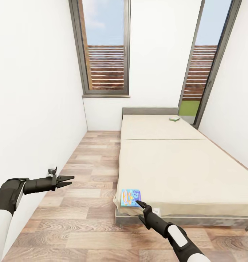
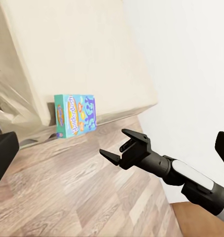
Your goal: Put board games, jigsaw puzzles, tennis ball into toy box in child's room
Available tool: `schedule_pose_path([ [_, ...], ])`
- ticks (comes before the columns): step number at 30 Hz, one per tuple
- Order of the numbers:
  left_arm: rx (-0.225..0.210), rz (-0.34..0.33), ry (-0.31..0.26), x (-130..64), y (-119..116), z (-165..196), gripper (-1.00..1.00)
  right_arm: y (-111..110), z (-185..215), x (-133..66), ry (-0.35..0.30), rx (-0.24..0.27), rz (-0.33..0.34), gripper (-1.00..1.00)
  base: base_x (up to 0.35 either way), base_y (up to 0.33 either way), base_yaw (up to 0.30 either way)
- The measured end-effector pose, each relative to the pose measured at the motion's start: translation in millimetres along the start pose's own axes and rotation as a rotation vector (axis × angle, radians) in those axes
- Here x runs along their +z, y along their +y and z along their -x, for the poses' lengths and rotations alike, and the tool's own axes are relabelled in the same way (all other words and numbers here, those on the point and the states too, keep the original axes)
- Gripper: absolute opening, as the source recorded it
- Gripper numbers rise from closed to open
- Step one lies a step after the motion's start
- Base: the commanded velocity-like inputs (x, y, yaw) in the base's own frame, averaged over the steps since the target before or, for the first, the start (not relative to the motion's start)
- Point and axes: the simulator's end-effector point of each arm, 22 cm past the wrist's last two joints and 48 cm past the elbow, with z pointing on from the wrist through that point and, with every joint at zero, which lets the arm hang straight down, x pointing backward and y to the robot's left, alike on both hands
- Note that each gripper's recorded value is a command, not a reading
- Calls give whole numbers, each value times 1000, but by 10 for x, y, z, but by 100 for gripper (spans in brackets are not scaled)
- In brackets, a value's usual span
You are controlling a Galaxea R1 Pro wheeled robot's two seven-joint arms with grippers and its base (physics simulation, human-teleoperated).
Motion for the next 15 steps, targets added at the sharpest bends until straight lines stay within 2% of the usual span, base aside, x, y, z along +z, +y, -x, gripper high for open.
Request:
schedule_pose_path([
  [15,-11,-28,6,212,158,-225,100,-310,125,8,-19,-9,5,100,0,0,0],
])
